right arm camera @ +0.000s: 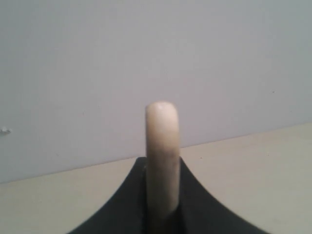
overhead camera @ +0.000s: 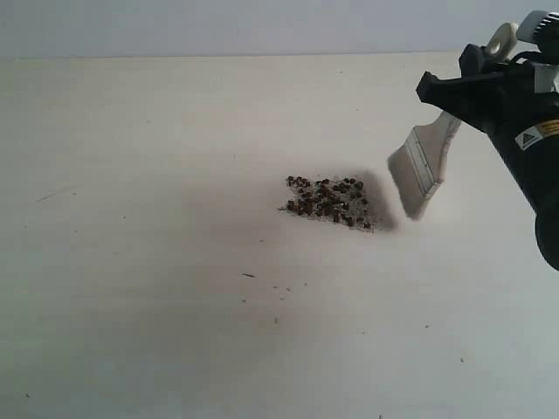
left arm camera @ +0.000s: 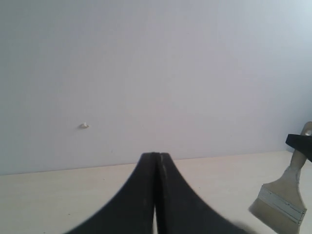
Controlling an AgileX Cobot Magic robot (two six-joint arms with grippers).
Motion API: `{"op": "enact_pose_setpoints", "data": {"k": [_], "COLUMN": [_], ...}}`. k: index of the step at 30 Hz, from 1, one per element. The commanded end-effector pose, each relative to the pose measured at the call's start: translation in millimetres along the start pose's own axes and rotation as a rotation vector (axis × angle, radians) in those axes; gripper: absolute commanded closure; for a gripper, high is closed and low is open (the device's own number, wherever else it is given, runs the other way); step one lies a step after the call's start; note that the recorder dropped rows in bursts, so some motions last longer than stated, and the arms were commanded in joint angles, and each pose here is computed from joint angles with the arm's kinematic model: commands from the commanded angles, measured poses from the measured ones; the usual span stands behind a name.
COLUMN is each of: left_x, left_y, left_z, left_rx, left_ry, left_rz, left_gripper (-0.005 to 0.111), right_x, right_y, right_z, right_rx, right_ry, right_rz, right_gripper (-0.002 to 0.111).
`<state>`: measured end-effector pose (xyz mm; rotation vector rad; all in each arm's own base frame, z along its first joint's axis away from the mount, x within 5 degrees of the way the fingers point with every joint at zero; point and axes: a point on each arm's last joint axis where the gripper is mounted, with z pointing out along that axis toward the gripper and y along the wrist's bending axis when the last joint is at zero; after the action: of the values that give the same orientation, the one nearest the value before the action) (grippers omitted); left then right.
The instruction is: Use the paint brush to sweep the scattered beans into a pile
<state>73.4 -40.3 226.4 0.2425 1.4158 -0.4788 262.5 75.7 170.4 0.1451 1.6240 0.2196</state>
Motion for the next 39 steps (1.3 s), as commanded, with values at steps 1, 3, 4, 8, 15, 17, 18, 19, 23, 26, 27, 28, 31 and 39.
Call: {"op": "enact_pose_setpoints", "data": {"k": [1,3,4,8,15,17,18,19,23,26,27,28,31,39], "left_x": [0.1,0.1,0.1,0.1,0.1,0.1,0.1,0.1,0.1,0.1,0.1,0.1,0.1,0.1], "left_y": [-0.5,-0.5,-0.5,-0.5,-0.5,-0.5,-0.5,-0.5,-0.5,-0.5,-0.5,-0.5,-0.5,-0.5], "left_z": [-0.7,-0.7,-0.7,-0.7,-0.7,-0.7,-0.7,-0.7,-0.7,-0.7,-0.7,-0.7,-0.7,-0.7], "left_rx": [0.002,0.002,0.002,0.002,0.002,0.002,0.002,0.002,0.002,0.002,0.002,0.002,0.002,0.002], "left_ry": [-0.007,-0.007,-0.007,-0.007,-0.007,-0.007,-0.007,-0.007,-0.007,-0.007,-0.007,-0.007,-0.007,-0.007], "left_rz": [0.001,0.001,0.001,0.001,0.001,0.001,0.001,0.001,0.001,0.001,0.001,0.001,0.001,0.001], "left_gripper": [0.107,0.107,0.107,0.107,0.107,0.107,0.107,0.107,0.107,0.107,0.107,0.107,0.107,0.107], "right_x": [-1.9,0.5,1.7,10.1,27.1,28.6,28.6,28.7,30.7,30.5,30.3,29.9,28.6,15.9], "right_y": [1.3,0.2,-0.2,-1.8,-3.7,-0.8,0.0,0.3,3.7,5.5,5.5,5.4,3.8,2.8], "right_z": [-0.2,0.3,0.6,1.9,4.6,4.9,6.0,6.9,11.5,14.5,14.4,14.5,14.5,12.6], "right_rx": [-0.002,0.009,0.012,0.020,0.022,-0.011,-0.016,-0.015,-0.032,-0.038,-0.039,-0.038,-0.020,0.005], "right_ry": [-0.008,0.003,0.007,0.047,0.104,0.108,0.103,0.102,0.117,0.119,0.116,0.111,0.101,0.064], "right_rz": [-0.033,-0.034,-0.035,-0.043,0.007,0.023,0.045,0.060,0.117,0.117,0.117,0.116,0.123,0.070], "right_gripper": [0.108,0.108,0.108,0.108,0.108,0.108,0.108,0.108,0.108,0.108,0.108,0.108,0.108,0.108]}}
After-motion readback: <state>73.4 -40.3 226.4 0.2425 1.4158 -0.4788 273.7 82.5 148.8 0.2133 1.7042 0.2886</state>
